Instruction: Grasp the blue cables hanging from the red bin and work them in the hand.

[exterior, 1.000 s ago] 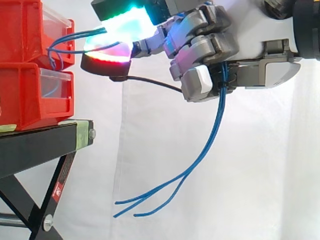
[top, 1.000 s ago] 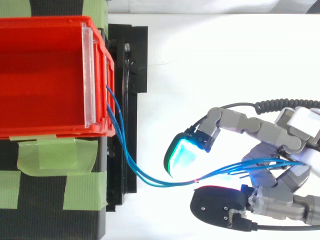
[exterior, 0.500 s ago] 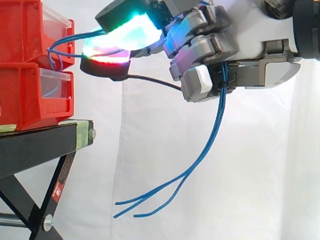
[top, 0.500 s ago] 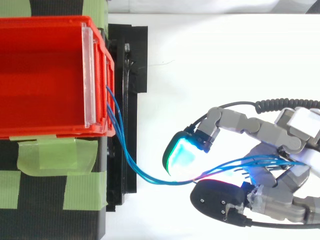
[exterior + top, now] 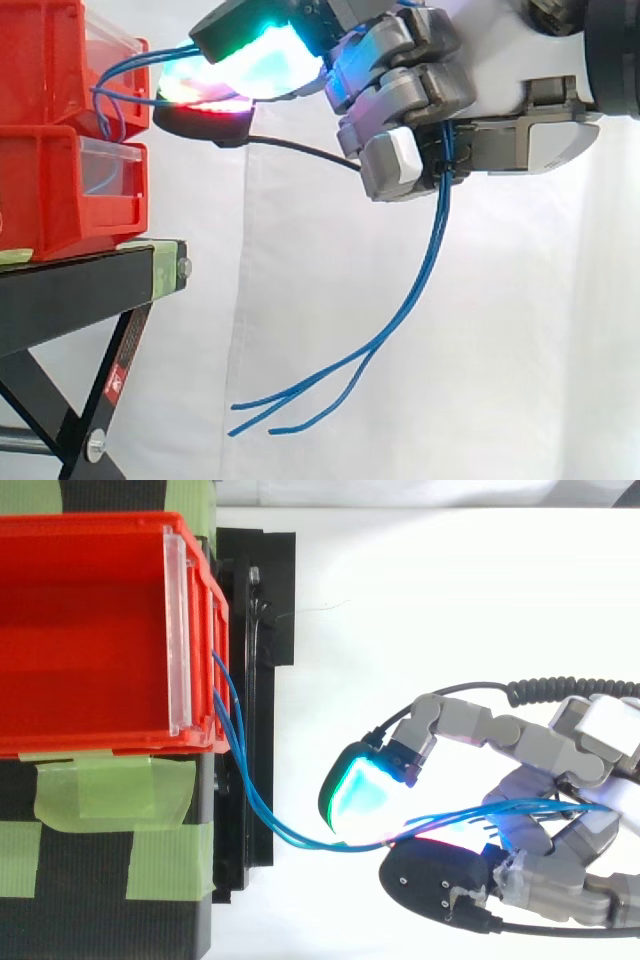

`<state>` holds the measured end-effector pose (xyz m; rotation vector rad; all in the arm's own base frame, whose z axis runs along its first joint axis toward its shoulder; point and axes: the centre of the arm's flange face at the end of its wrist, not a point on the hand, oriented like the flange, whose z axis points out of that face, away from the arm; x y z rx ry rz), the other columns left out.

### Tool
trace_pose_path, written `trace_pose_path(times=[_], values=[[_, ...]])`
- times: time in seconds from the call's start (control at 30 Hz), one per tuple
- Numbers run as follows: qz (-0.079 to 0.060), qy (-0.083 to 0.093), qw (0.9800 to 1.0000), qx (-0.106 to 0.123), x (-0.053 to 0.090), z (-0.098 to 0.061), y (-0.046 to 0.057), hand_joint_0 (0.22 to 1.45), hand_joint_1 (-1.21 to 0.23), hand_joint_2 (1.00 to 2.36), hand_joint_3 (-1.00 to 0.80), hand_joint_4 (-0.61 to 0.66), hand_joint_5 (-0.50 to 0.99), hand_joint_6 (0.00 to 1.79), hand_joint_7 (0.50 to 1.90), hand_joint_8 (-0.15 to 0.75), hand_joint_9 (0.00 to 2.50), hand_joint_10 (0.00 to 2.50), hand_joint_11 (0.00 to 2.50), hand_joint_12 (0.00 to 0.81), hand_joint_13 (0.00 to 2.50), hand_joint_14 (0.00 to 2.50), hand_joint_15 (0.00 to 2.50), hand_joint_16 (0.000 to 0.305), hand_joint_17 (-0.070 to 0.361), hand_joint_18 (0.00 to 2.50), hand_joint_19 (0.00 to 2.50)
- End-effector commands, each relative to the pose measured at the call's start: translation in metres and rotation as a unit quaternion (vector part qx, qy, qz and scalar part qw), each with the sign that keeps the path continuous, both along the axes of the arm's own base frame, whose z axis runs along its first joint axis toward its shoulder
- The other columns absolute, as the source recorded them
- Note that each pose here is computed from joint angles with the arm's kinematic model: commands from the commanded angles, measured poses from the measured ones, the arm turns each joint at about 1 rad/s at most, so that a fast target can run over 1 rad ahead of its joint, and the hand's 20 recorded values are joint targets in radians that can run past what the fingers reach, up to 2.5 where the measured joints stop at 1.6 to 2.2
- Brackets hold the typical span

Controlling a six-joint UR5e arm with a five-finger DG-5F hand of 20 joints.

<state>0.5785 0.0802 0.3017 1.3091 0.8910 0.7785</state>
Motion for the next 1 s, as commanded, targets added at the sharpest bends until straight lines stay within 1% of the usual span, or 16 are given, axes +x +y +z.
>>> trace_pose_path(times=[0.0,0.17,0.4,0.47,0.6,0.63,0.67,0.7,0.73,0.77,0.8,0.83,0.87,0.9,0.93,0.97], values=[[0.000,-0.001,1.0000,0.000,0.0000,0.0004,0.0000,1.28,-0.67,1.08,0.52,0.14,0.30,0.20,1.35,0.580,1.71,2.50,2.50,0.706,2.10,2.50,2.15,0.210,0.158,2.50,0.77],[0.000,-0.001,1.0000,0.000,0.0000,0.0004,0.0000,1.33,-0.67,1.00,0.54,0.12,0.29,0.21,1.34,0.580,1.71,2.50,2.50,0.706,2.10,2.50,2.15,0.210,0.158,2.50,0.77],[0.000,0.000,1.0000,0.000,0.0002,-0.0004,0.0001,1.36,-0.66,1.00,0.54,0.09,0.32,0.19,1.35,0.580,1.71,2.50,2.50,0.706,2.10,2.50,2.15,0.210,0.158,2.50,0.77],[-0.001,-0.003,1.0000,0.002,0.0005,0.0007,-0.0006,1.36,-0.66,1.00,0.53,0.10,0.32,0.19,1.34,0.580,1.71,2.50,2.50,0.706,2.10,2.50,2.15,0.210,0.158,2.50,0.77],[-0.002,-0.007,1.0000,0.004,0.0015,0.0014,-0.0010,1.34,-0.66,1.00,0.52,0.11,0.32,0.19,1.35,0.580,1.71,2.50,2.50,0.706,2.10,2.50,2.15,0.210,0.158,2.50,0.77],[-0.002,-0.008,1.0000,0.005,0.0017,0.0015,-0.0010,1.27,-0.68,1.01,0.48,0.13,0.31,0.18,1.36,0.580,1.71,2.50,2.50,0.706,2.10,2.50,2.15,0.210,0.158,2.50,0.77],[-0.002,-0.007,1.0000,0.004,0.0019,0.0006,-0.0009,1.27,-0.68,1.01,0.48,0.13,0.31,0.18,1.36,0.580,1.71,2.50,2.50,0.706,2.10,2.50,2.15,0.210,0.158,2.50,0.77],[-0.002,-0.008,1.0000,0.005,0.0020,0.0007,-0.0008,1.13,-0.69,1.10,0.38,0.17,0.29,0.15,1.37,0.580,1.71,2.50,2.50,0.706,2.10,2.50,2.15,0.210,0.158,2.50,0.77],[-0.002,-0.009,0.9999,0.005,0.0018,0.0016,-0.0009,1.02,-0.69,1.24,0.28,0.21,0.28,0.16,1.35,0.580,1.71,2.50,2.50,0.706,2.10,2.50,2.15,0.210,0.158,2.50,0.77],[-0.002,-0.009,0.9999,0.005,0.0018,0.0016,-0.0009,0.98,-0.69,1.27,0.24,0.22,0.28,0.17,1.35,0.580,1.71,2.50,2.50,0.706,2.10,2.50,2.15,0.210,0.158,2.50,0.77],[-0.002,-0.009,0.9999,0.005,0.0018,0.0016,-0.0009,0.90,-0.72,1.23,0.15,0.27,0.27,0.17,1.35,0.580,1.71,2.50,2.50,0.706,2.10,2.50,2.15,0.210,0.158,2.50,0.77],[-0.002,-0.009,0.9999,0.005,0.0018,0.0016,-0.0009,0.87,-0.72,1.20,0.10,0.29,0.27,0.18,1.33,0.580,1.71,2.50,2.50,0.706,2.10,2.50,2.15,0.210,0.158,2.50,0.77],[-0.002,-0.008,1.0000,0.005,0.0020,0.0007,-0.0008,0.85,-0.73,1.21,0.06,0.30,0.27,0.19,1.33,0.580,1.71,2.50,2.50,0.706,2.10,2.50,2.15,0.210,0.158,2.50,0.77],[-0.002,-0.009,0.9999,0.005,0.0018,0.0016,-0.0009,0.86,-0.73,1.01,-0.07,0.31,0.27,0.18,1.35,0.580,1.71,2.50,2.50,0.706,2.10,2.50,2.15,0.210,0.158,2.50,0.77],[-0.002,-0.009,0.9999,0.005,0.0018,0.0016,-0.0009,0.84,-0.72,1.01,-0.21,0.30,0.27,0.16,1.37,0.580,1.71,2.50,2.50,0.706,2.10,2.50,2.15,0.210,0.158,2.50,0.77],[-0.002,-0.008,1.0000,0.005,0.0020,0.0007,-0.0008,0.83,-0.72,1.01,-0.25,0.30,0.27,0.15,1.38,0.580,1.71,2.50,2.50,0.706,2.10,2.50,2.15,0.210,0.158,2.50,0.77]])
